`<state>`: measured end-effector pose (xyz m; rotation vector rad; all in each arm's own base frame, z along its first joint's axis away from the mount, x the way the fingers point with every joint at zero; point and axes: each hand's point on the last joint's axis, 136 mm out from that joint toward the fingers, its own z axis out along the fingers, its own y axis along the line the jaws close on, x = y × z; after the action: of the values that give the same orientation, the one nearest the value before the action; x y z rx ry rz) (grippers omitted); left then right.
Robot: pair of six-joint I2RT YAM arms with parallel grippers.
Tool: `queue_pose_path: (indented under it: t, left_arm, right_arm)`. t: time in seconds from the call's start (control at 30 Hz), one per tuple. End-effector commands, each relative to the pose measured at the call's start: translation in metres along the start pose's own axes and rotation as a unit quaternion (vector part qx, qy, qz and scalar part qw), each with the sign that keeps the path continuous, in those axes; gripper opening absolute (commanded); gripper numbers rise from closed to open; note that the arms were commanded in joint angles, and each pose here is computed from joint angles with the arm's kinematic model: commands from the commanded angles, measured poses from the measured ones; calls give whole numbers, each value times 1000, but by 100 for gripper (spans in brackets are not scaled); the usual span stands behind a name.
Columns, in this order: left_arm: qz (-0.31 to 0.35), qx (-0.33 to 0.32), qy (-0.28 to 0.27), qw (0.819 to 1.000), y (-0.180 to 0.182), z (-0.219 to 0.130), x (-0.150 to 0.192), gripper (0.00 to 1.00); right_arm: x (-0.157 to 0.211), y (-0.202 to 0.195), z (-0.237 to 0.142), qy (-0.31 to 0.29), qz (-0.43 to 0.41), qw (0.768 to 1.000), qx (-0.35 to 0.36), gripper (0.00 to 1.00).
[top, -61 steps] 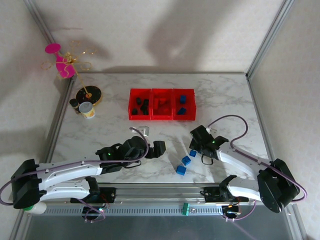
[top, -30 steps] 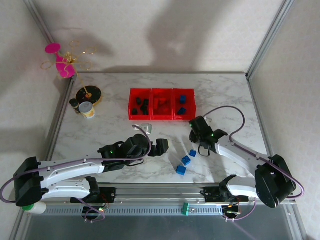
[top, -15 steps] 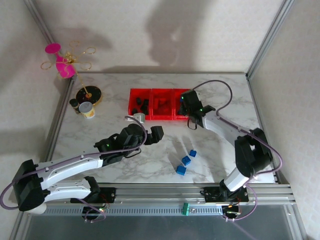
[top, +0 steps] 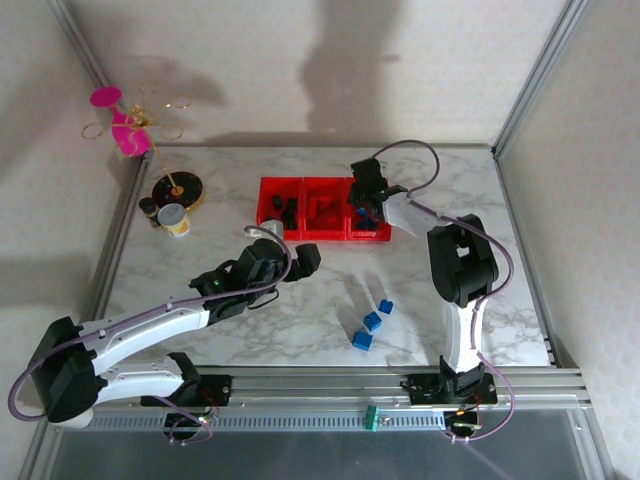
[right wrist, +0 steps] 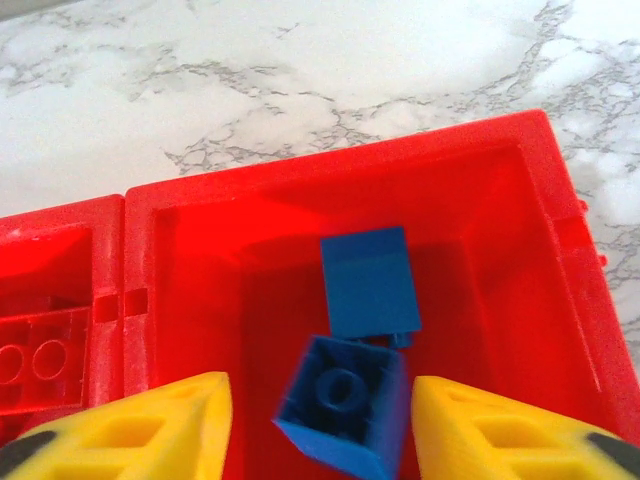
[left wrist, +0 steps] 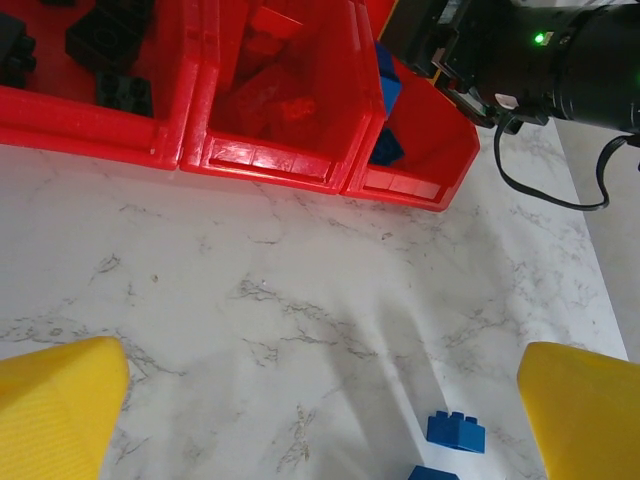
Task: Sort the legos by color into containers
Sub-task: Place the lego in the container, then pick up the lego from the bottom-center of the table.
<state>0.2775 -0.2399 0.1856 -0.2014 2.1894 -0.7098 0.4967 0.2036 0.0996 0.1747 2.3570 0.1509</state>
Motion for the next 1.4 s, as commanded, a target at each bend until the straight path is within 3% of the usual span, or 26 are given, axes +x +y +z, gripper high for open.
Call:
queue_pose_path:
  t: [0.0, 0.37, 0.77, 1.17, 1.37]
  left_arm:
    - [-3, 15, -19, 1000, -10, -8, -17, 100]
    - [-8, 20, -6, 1000, -6, -18, -9, 100]
    - [-3, 42, 29, 999, -10, -29, 26, 100]
    - [13, 48, 59, 997, -21, -24, 64, 100]
    - [19, 47, 64, 997, -24, -23, 71, 100]
  right_arm:
    - [-15, 4, -9, -13, -2, 1000, -5, 55]
    - [17, 6, -72, -12, -23, 999, -25, 63]
    - [87, -36, -135, 37, -28, 999, 2, 72]
    - [175, -93, -166, 112, 27, 992, 51, 81]
    - [206, -94, -171, 134, 52, 989, 44, 84]
